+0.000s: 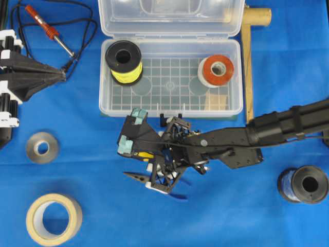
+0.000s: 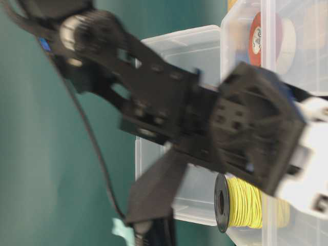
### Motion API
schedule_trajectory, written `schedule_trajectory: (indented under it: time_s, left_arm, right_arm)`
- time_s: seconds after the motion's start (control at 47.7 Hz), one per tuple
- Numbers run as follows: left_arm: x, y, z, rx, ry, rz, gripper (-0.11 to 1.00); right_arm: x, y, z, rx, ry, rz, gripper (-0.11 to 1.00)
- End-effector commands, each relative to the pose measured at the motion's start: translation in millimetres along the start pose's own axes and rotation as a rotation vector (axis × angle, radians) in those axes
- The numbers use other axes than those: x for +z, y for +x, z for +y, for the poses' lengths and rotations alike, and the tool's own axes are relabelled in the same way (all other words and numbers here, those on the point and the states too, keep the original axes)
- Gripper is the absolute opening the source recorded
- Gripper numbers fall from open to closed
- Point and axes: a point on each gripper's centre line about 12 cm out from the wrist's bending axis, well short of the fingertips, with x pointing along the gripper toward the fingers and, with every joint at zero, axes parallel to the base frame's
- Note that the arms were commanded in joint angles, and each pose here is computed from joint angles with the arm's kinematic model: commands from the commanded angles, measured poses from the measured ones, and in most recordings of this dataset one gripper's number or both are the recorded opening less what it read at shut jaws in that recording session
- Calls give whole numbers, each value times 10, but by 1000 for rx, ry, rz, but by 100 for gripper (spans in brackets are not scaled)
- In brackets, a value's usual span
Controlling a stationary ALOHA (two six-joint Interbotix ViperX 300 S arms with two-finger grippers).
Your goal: Pick the screwdriver from the toolbox among several items.
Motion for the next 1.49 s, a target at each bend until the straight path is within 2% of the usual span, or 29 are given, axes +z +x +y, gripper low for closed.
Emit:
schedule_trajectory:
  time_s: [0.0,0.231,0.378,0.42,0.462,0.567,0.713,0.818,0.902,1.28,1.469]
  left_arm:
    - [26,13,5,3,-3,-6,0]
    - [30,9,8,5,-3,-8,0]
    - [41,0,7,4,-3,-13,0]
    - [46,-5,6,4,-1,-14,0]
    - [45,-10,7,4,-3,-11,0]
    - [54,-26,6,4,-5,-11,0]
    - [69,-40,5,3,-20,-17,0]
    - [56,-44,6,3,-21,-13,0]
    - [42,-46,6,4,-21,-8,0]
    - [22,-51,8,4,-21,-6,0]
    - [26,-51,8,4,-21,-9,0]
  right_arm:
    - [115,-91,126,57,5,-54,26]
    - [72,-42,86,33,8,-26,29]
    - [94,-236,64,8,-20,-18,71]
    - [115,-360,52,-2,-30,-25,80]
    - [136,-499,41,-13,-45,-36,83]
    - [193,-981,3,-35,-84,-96,74]
    - [160,-1567,-100,-52,-152,-212,75]
    - [16,-1913,-250,-53,-191,-285,75]
    - [-128,-2097,-423,-43,-198,-341,75]
    - [-934,-2636,-1155,155,-264,-625,75]
    - [-1287,-2557,-1502,151,-277,-657,75]
